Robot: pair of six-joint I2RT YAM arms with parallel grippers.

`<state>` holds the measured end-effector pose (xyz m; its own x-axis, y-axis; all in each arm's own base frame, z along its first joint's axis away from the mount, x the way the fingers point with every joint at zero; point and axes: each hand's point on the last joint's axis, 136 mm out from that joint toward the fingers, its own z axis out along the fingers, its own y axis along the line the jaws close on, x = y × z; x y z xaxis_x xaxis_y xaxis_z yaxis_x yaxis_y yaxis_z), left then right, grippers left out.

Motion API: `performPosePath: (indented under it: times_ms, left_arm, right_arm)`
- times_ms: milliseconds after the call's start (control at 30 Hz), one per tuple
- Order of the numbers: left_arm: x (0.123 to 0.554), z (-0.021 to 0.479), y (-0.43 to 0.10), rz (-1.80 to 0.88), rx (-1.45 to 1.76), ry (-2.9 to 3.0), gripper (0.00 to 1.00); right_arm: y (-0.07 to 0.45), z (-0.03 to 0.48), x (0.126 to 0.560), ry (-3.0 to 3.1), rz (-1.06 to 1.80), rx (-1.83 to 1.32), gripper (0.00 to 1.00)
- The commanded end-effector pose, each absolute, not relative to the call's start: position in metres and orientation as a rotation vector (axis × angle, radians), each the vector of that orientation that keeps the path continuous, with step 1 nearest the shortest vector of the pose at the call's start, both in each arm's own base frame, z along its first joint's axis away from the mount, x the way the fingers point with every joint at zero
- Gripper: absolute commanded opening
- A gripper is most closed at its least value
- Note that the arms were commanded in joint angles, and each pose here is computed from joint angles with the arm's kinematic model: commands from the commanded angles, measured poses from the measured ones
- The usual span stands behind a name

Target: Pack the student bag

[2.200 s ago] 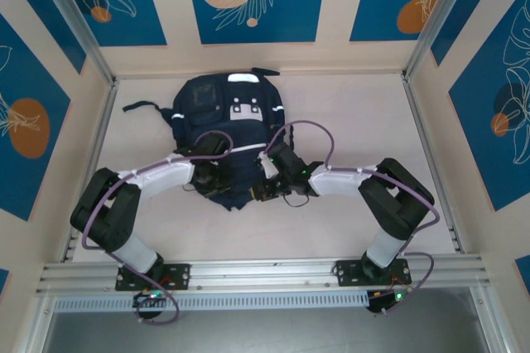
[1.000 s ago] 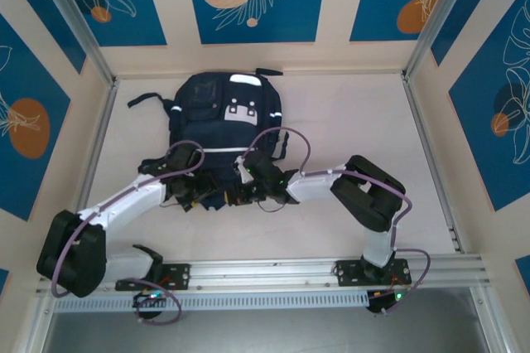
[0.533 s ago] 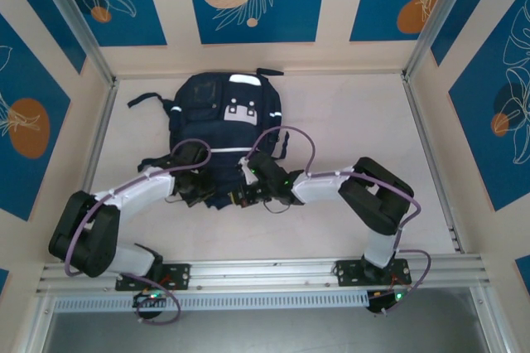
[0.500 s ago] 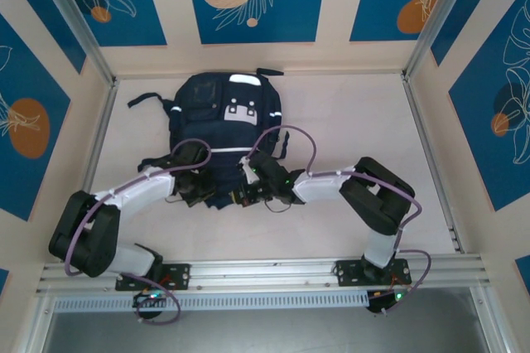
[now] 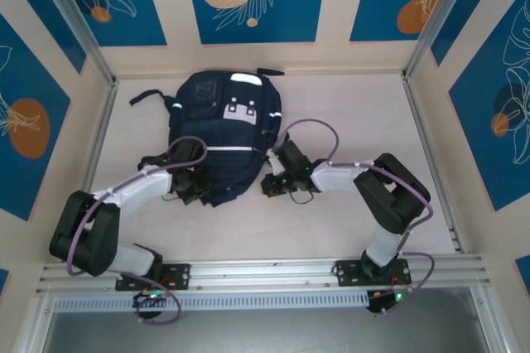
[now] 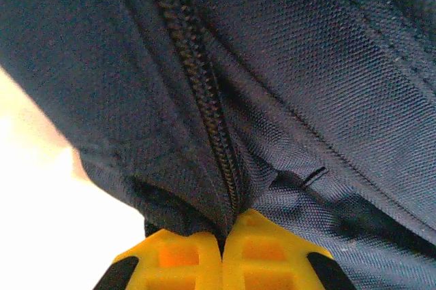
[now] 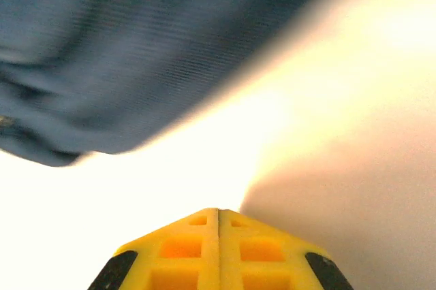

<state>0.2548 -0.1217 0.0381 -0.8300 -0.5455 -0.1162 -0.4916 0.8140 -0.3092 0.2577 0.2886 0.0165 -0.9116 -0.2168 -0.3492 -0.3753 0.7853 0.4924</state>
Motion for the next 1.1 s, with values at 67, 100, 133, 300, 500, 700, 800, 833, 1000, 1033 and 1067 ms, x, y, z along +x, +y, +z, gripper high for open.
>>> performPosePath:
  times_ms: [67,100,133,300,500,700,800,833,1000,1033,1067]
  left_arm:
    - [0.243,0.03,-0.088,-0.181,-0.836,2.803,0.0]
    - [0.243,0.03,-0.09,-0.193,-0.837,2.808,0.0]
    - [0.243,0.03,-0.092,-0.21,-0.833,2.813,0.0]
    - [0.24,0.034,-0.104,-0.312,-0.812,2.83,0.0]
    - [0.237,0.046,-0.108,-0.38,-0.8,2.809,0.0]
    - [0.237,0.053,-0.109,-0.403,-0.797,2.79,0.0]
    - [0.237,0.055,-0.11,-0.413,-0.794,2.787,0.0]
    - [0.238,0.056,-0.11,-0.418,-0.796,2.786,0.0]
    - [0.237,0.055,-0.111,-0.423,-0.797,2.786,0.0]
    - [0.237,0.055,-0.111,-0.425,-0.795,2.787,0.0]
    - [0.236,0.054,-0.111,-0.424,-0.799,2.79,0.0]
  right_arm:
    - [0.292,0.019,0.235,2.732,0.925,-0.533,0.0]
    - [0.299,0.023,0.232,2.717,0.971,-0.556,0.0]
    - [0.306,0.029,0.228,2.694,1.018,-0.586,0.0]
    - [0.348,0.06,0.219,2.547,1.117,-0.715,0.26]
    - [0.382,0.092,0.216,2.569,1.226,-0.652,0.35]
    - [0.402,0.095,0.211,2.68,1.276,-0.6,0.43]
    - [0.401,0.084,0.212,2.746,1.184,-0.601,0.44]
    - [0.401,0.08,0.212,2.762,1.153,-0.606,0.43]
    - [0.403,0.068,0.213,2.812,1.111,-0.62,0.38]
    - [0.404,0.066,0.213,2.815,1.109,-0.625,0.37]
    - [0.406,0.064,0.214,2.823,1.102,-0.629,0.37]
